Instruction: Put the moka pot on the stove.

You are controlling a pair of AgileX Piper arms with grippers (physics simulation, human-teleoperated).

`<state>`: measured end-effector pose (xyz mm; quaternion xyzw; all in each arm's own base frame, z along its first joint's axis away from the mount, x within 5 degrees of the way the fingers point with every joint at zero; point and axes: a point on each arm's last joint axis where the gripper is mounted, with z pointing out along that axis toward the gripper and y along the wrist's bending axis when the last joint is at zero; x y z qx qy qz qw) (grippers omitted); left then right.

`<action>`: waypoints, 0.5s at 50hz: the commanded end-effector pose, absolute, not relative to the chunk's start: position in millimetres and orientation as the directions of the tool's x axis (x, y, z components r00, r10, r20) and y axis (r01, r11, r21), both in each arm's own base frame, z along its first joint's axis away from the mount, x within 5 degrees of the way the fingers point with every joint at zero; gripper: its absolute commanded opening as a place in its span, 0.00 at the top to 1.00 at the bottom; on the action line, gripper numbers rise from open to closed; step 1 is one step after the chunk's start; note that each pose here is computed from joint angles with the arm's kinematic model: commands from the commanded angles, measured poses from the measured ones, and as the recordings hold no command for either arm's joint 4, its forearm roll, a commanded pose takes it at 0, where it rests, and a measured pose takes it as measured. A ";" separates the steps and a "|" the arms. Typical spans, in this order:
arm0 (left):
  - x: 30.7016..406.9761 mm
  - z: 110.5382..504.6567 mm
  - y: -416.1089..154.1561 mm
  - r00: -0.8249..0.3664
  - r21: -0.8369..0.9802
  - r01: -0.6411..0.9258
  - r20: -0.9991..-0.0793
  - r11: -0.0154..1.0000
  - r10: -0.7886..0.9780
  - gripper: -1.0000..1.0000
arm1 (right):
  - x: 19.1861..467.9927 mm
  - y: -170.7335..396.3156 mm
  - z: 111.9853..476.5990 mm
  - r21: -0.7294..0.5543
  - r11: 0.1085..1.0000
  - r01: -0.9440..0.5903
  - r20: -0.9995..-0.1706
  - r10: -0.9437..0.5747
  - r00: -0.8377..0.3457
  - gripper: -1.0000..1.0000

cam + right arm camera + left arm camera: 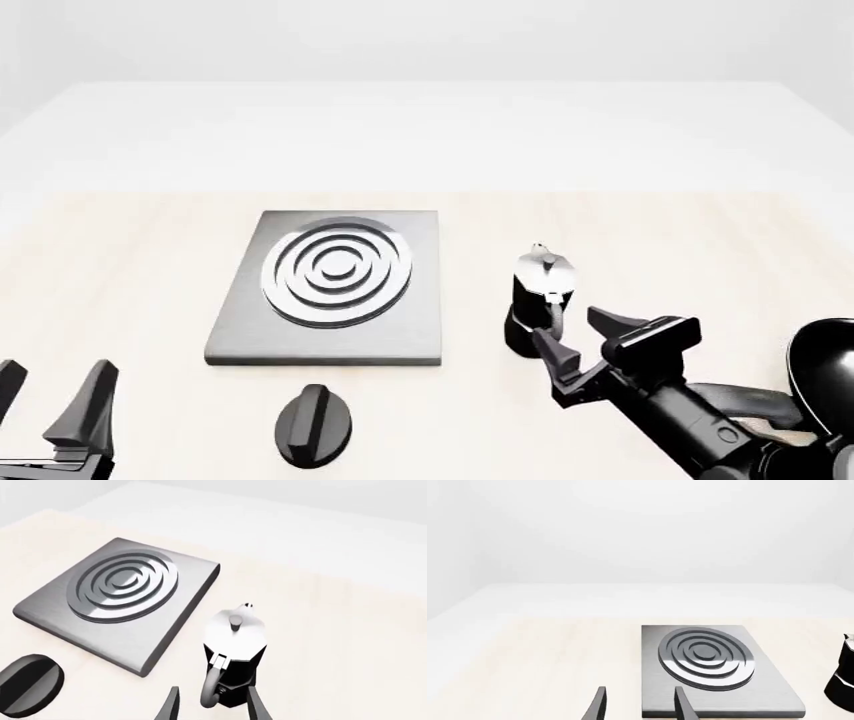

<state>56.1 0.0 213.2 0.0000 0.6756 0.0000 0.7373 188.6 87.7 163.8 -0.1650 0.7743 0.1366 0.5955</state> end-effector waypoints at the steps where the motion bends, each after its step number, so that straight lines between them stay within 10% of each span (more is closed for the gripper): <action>1: 56.1 213.2 0.0 0.087 0.000 0.000 -0.996 1.000 0.000 0.00 | 190.2 88.5 157.2 0.021 0.909 -0.416 -0.965 -0.090 -0.246 0.00; 25: 56.1 213.2 0.0 0.087 0.000 0.000 -0.996 1.000 0.000 0.00 | 194.0 88.6 144.8 0.033 0.913 -0.406 -0.960 -0.083 -0.266 0.00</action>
